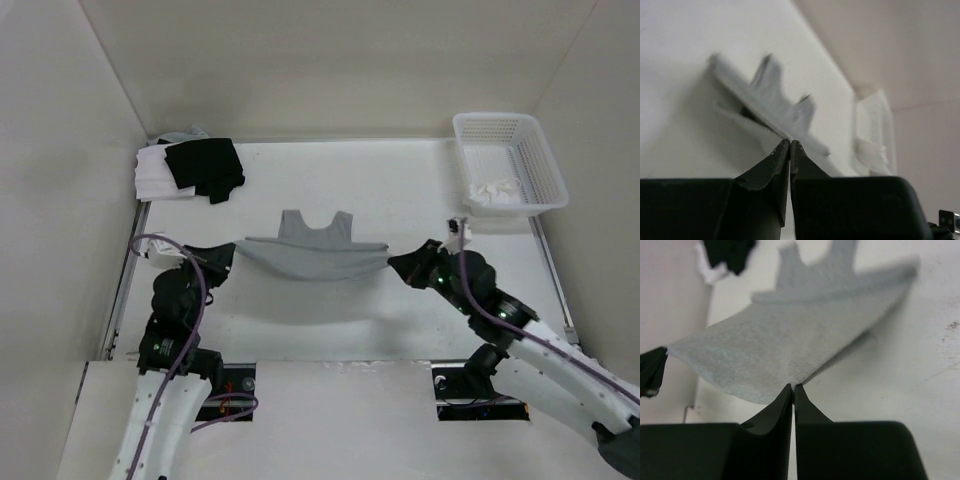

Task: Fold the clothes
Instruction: Fold the tank top

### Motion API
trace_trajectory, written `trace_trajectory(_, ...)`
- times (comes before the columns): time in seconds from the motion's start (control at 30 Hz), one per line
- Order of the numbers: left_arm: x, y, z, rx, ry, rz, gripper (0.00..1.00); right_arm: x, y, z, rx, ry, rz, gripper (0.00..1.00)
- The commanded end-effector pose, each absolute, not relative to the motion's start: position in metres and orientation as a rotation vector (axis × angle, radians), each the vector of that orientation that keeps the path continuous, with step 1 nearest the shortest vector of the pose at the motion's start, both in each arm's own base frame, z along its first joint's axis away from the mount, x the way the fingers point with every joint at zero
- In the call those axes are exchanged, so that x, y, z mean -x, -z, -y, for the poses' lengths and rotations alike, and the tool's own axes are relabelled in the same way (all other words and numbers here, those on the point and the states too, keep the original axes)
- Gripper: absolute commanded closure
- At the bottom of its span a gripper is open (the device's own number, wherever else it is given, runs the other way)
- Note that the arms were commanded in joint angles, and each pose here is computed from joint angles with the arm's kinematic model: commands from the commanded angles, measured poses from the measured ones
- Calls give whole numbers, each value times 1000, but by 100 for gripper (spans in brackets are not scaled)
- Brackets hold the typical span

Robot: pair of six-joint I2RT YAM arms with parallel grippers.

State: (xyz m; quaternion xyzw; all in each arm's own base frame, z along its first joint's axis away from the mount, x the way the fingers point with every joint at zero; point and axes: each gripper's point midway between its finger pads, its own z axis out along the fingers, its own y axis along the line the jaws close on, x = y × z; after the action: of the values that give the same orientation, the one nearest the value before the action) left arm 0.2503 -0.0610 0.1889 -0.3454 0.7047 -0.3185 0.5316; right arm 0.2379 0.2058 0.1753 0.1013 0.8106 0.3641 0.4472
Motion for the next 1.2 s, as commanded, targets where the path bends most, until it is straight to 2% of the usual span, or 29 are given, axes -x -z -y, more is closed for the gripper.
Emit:
trace_trajectory(0.0, -222, -276, 54, 684, 743, -1543, 100, -205, -225, -174, -231, -809, -1949, 95)
trace_trajectory(0.13, -185, -343, 43, 605, 725, -1422, 100, -164, -292, -152, -199, -876, -1853, 95)
trace_trajectory(0.27, -157, -378, 36, 582, 745, -1352, 100, -137, -338, -135, -190, -958, -1807, 95)
trace_trajectory(0.37, -155, -374, 37, 582, 743, -1368, 100, -127, -348, -141, -138, -996, -1806, 94)
trace_trajectory(0.53, -196, -307, 51, 633, 721, -1533, 100, -139, -323, -153, -119, -851, -1839, 91)
trace_trajectory(0.67, -241, -249, 60, 676, 673, -1643, 100, -180, -285, -169, -116, -716, -1894, 92)
trace_trajectory(0.73, -266, -231, 60, 691, 645, -1660, 100, -217, -256, -178, -122, -724, -1940, 93)
trace_trajectory(0.9, -332, -201, 61, 759, 605, -1675, 100, -325, -179, -154, -312, -688, -2050, 93)
trace_trajectory(1.03, -383, -200, 66, 774, 623, -1662, 100, -387, -155, -162, -330, -668, -2103, 93)
trace_trajectory(1.17, -422, -198, 62, 805, 620, -1647, 100, -437, -156, -166, -335, -687, -2107, 93)
